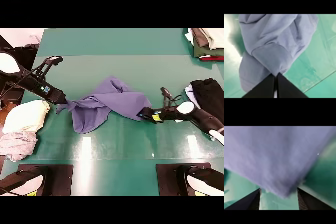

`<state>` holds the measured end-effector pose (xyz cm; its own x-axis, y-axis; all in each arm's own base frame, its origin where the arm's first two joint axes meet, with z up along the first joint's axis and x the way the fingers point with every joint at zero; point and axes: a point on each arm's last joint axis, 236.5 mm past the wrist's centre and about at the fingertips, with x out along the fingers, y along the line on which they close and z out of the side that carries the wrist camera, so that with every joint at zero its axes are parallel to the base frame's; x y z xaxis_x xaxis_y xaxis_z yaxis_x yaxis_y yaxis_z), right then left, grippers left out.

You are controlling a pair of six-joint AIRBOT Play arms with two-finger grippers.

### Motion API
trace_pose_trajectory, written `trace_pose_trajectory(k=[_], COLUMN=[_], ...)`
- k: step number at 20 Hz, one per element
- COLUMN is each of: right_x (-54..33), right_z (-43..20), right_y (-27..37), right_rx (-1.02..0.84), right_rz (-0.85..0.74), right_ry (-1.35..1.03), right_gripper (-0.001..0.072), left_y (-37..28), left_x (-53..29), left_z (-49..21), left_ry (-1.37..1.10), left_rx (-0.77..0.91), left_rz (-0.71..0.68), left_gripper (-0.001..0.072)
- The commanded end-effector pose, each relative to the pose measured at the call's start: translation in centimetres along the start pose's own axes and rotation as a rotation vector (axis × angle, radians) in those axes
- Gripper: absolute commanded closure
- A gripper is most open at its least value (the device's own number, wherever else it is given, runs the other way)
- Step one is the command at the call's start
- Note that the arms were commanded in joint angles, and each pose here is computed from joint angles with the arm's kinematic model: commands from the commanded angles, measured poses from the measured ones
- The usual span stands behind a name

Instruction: Fold the shirts.

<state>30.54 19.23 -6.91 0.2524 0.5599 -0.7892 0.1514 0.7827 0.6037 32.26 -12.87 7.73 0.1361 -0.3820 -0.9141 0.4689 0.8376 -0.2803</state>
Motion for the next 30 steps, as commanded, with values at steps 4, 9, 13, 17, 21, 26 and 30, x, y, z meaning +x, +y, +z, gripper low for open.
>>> trace_pose_trajectory(k=[4,9,13,17,21,26,30], right_x=[2.9,-6.3,-22.8,-34.8,-40.3,-41.6,-37.5], right_z=[0.8,6.3,10.2,8.9,5.8,4.2,4.5], right_y=[0.9,6.6,12.4,15.2,16.6,15.8,12.8], right_rx=[-0.01,-0.155,-0.29,-0.404,-0.467,-0.416,-0.301], right_rz=[-0.008,0.12,0.218,0.197,0.147,0.114,0.129], right_ry=[0.028,-0.154,-0.439,-0.665,-0.757,-0.78,-0.656], right_gripper=[0.0588,0.0699,0.07,0.07,0.07,0.07,0.07], left_y=[0.0,1.3,-1.8,-7.1,-13.6,-17.0,-14.2], left_x=[0.0,-5.3,-18.2,-30.1,-37.0,-41.0,-36.3], left_z=[0.1,2.6,7.7,8.8,5.2,2.1,6.2], left_ry=[-0.003,-0.077,-0.372,-0.712,-0.958,-1.1,-1.007], left_rx=[0.001,0.061,0.155,0.226,0.332,0.398,0.355], left_rz=[-0.001,0.137,0.249,0.297,0.251,0.253,0.207], left_gripper=[0.0686,0.0688,0.0687,0.0687,0.0687,0.0688,0.0687])
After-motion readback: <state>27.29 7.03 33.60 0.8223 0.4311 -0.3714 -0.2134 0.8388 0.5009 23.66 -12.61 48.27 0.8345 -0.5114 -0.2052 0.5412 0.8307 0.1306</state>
